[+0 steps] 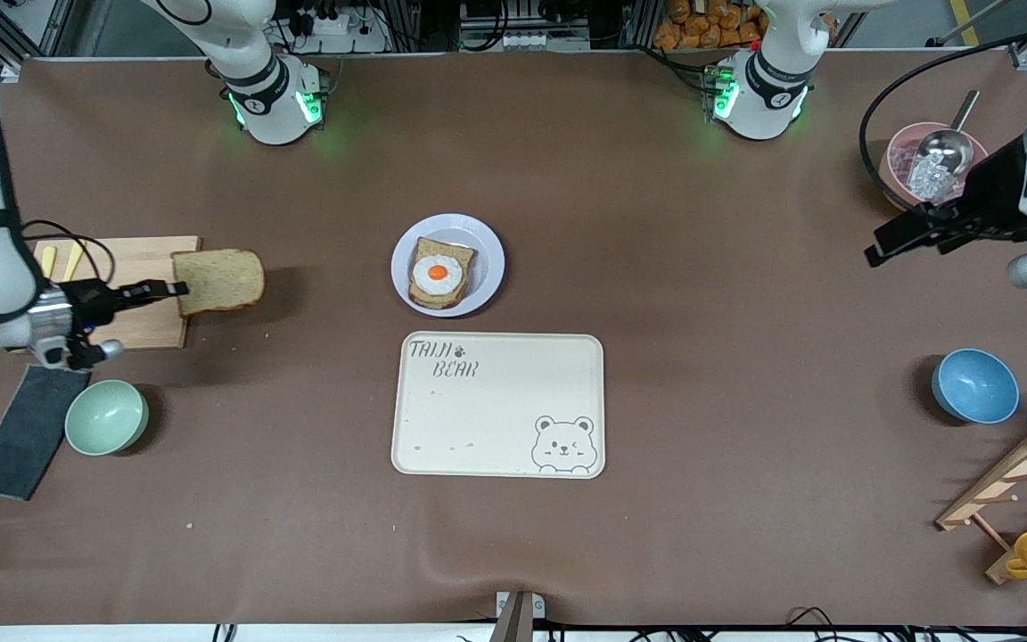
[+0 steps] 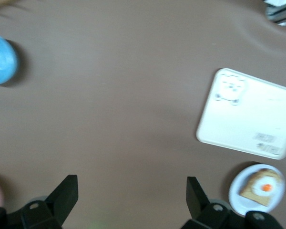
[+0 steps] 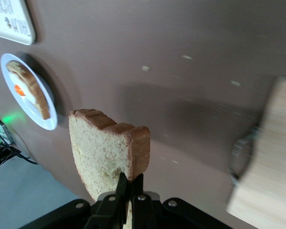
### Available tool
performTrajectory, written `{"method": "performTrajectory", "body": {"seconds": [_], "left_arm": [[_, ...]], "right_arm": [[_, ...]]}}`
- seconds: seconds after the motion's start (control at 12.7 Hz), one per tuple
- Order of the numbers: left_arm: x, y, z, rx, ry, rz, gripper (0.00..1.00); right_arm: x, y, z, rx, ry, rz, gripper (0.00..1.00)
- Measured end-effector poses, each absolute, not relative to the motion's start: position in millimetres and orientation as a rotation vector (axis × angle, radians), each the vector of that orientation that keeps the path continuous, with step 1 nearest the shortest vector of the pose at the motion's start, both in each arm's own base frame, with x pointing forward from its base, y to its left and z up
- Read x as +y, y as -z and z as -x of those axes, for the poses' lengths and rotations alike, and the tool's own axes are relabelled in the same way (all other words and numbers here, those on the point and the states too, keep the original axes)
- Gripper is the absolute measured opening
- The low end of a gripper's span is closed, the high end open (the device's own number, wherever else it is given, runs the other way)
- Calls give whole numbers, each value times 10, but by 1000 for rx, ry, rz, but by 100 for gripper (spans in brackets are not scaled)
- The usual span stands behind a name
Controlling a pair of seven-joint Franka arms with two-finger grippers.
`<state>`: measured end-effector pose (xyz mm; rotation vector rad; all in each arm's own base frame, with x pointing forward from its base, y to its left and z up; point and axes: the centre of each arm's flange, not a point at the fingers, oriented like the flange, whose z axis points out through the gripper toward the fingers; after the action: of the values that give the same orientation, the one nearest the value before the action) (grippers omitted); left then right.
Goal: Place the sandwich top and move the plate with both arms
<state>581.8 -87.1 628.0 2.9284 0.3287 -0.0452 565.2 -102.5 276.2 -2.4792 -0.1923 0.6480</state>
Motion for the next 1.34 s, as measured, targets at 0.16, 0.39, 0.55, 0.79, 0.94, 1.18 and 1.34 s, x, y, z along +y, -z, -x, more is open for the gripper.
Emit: {"method": "performTrajectory", "body": {"seconds": [0.16, 0.39, 0.55, 0.79, 0.94, 1.18, 1.34], "left_arm": [[-1030, -5997, -5935, 309, 127, -2878, 100], [-1530, -5402, -6059, 218, 284, -2867, 100], [-1750, -5060, -6071, 162, 386, -2818, 100], [-2069, -4678, -5961, 94, 472, -2751, 100], [-2205, -4528, -5871, 70, 519, -2713, 100], [-2160, -4355, -5827, 10, 552, -2615, 100], [-2092, -4166, -5779, -33, 572, -2594, 100]], "right_arm": [[-419, -2855, -5750, -190, -685, 2486, 7], [297, -2937, -5749, -197, -684, 2445, 7], [684, -2846, -5658, -199, -662, 2413, 7], [1150, -2708, -5548, -207, -635, 2401, 7], [1419, -2643, -5490, -209, -600, 2401, 7], [1794, -2531, -5392, -227, -546, 2429, 7], [1938, -2452, -5293, -241, -555, 2438, 7]]}}
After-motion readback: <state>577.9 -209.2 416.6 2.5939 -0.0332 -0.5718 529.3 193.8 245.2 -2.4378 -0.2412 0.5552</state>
